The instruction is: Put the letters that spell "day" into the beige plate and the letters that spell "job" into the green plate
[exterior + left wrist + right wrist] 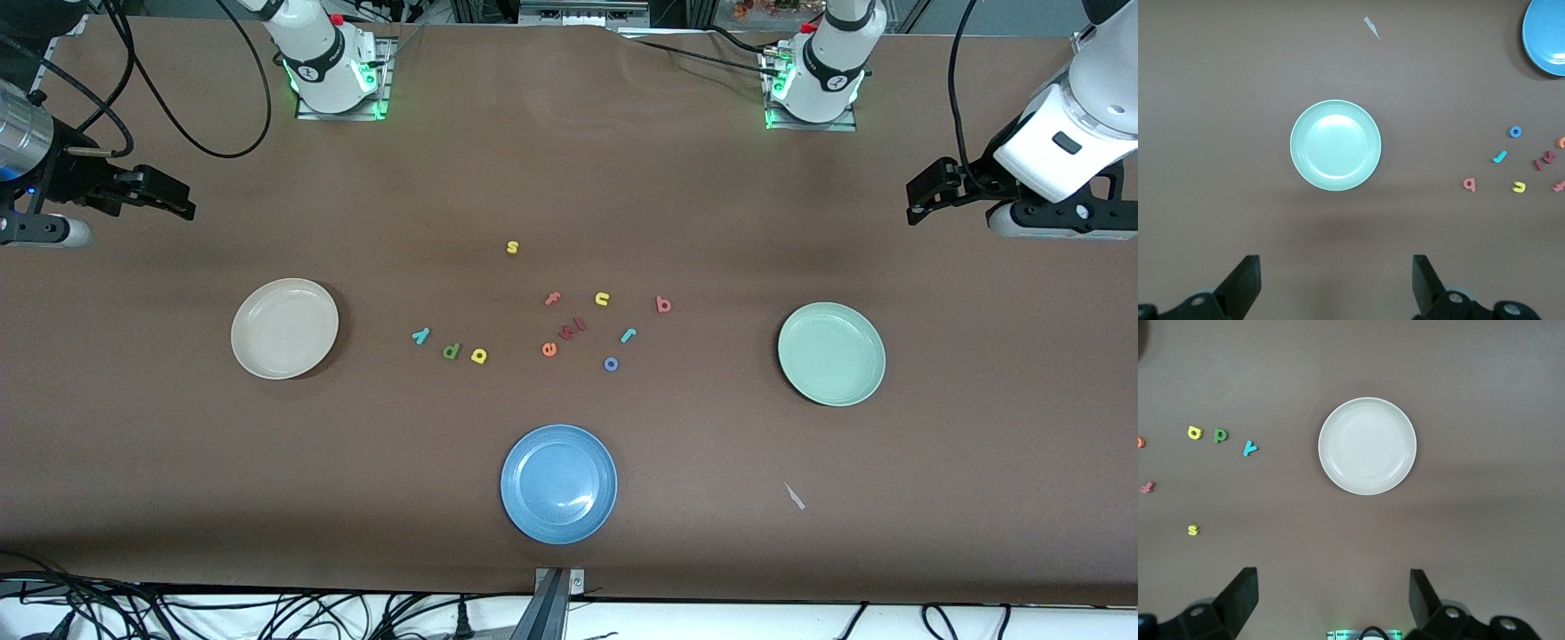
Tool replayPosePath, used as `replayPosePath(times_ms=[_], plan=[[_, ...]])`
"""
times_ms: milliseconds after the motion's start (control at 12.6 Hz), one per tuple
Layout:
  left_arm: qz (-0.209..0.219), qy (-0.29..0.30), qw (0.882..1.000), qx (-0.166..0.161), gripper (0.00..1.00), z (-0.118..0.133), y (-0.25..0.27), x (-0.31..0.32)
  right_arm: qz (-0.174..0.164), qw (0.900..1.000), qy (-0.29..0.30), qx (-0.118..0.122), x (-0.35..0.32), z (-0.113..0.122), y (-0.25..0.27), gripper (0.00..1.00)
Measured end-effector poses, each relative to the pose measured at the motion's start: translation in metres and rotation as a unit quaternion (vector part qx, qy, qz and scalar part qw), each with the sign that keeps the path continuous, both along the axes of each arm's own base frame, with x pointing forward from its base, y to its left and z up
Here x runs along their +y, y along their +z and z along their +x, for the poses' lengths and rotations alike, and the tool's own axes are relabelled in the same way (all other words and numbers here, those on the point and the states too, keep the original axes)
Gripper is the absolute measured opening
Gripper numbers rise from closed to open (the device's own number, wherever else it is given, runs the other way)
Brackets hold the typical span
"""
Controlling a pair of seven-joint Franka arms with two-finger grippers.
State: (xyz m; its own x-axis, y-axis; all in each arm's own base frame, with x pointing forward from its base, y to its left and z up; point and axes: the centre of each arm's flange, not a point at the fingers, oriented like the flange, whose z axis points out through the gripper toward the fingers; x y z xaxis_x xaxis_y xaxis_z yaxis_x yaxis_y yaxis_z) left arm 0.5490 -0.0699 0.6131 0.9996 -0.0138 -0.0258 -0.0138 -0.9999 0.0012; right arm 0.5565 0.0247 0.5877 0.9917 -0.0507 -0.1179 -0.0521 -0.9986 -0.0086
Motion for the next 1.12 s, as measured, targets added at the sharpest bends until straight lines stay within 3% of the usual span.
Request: replayPosePath(times_ms=[1115], plan=[[-0.001, -0.001, 1.000, -0.001, 1.00, 0.0030, -0.0005, -0.0011, 0.000, 1.000, 0.000, 0.002, 0.0001, 0.0016, -0.0030, 1.00]])
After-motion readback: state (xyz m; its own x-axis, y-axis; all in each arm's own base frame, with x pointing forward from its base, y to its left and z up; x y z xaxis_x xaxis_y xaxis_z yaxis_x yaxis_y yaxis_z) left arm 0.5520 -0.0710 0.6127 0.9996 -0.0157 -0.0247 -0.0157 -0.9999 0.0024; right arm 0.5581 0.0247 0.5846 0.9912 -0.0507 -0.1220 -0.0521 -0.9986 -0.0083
